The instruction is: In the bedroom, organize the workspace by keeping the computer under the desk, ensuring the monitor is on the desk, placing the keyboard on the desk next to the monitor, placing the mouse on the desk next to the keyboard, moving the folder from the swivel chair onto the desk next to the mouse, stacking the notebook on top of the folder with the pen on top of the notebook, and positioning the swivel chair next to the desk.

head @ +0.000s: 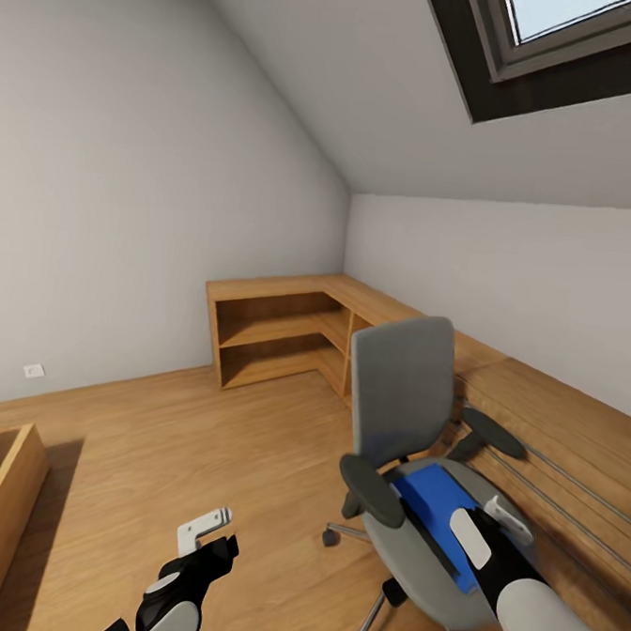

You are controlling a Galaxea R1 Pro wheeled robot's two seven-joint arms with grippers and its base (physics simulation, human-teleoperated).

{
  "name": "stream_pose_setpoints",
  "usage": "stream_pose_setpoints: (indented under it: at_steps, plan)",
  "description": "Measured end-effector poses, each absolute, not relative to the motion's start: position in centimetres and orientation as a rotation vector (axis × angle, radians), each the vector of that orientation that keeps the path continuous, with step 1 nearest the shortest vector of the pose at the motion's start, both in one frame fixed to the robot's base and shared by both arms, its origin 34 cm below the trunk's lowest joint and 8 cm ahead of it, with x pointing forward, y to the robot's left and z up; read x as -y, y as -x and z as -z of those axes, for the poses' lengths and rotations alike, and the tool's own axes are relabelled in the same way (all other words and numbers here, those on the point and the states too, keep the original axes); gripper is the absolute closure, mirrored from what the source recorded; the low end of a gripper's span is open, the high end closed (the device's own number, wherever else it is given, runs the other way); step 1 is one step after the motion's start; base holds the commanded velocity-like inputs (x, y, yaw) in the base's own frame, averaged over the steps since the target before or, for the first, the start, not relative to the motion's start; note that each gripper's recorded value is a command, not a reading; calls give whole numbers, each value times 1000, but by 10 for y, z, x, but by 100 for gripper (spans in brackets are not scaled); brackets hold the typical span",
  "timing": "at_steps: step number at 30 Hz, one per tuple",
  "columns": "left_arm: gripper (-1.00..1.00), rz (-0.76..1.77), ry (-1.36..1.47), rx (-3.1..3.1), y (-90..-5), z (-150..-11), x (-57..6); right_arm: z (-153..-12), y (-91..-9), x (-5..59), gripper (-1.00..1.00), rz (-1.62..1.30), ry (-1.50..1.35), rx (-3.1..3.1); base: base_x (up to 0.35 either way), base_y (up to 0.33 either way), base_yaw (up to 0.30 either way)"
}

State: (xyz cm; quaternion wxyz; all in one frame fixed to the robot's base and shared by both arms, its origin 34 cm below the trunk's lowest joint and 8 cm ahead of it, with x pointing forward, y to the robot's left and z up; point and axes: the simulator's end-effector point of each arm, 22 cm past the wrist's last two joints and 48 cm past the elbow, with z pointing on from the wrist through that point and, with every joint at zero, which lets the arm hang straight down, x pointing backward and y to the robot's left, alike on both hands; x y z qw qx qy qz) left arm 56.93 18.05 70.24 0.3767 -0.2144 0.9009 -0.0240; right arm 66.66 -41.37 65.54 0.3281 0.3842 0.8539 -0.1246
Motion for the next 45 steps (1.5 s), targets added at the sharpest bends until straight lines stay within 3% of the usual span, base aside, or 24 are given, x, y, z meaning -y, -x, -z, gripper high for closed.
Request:
stream_pose_setpoints:
  at_steps: [13,24,45]
  plan:
    - [-100,63,554,-2308,-570,-725,-181,-720,-692,407,100,244,-947,-2182,-112,0,0]
    - [-100,59,550,-2303,-572,-744,-182,-805,-634,416,100,313,-974,-1979,-3,0,0]
    - [-100,79,470,-2337,-557,-762,-151,-819,-630,407,100,311,-978,-1989,0,0,0]
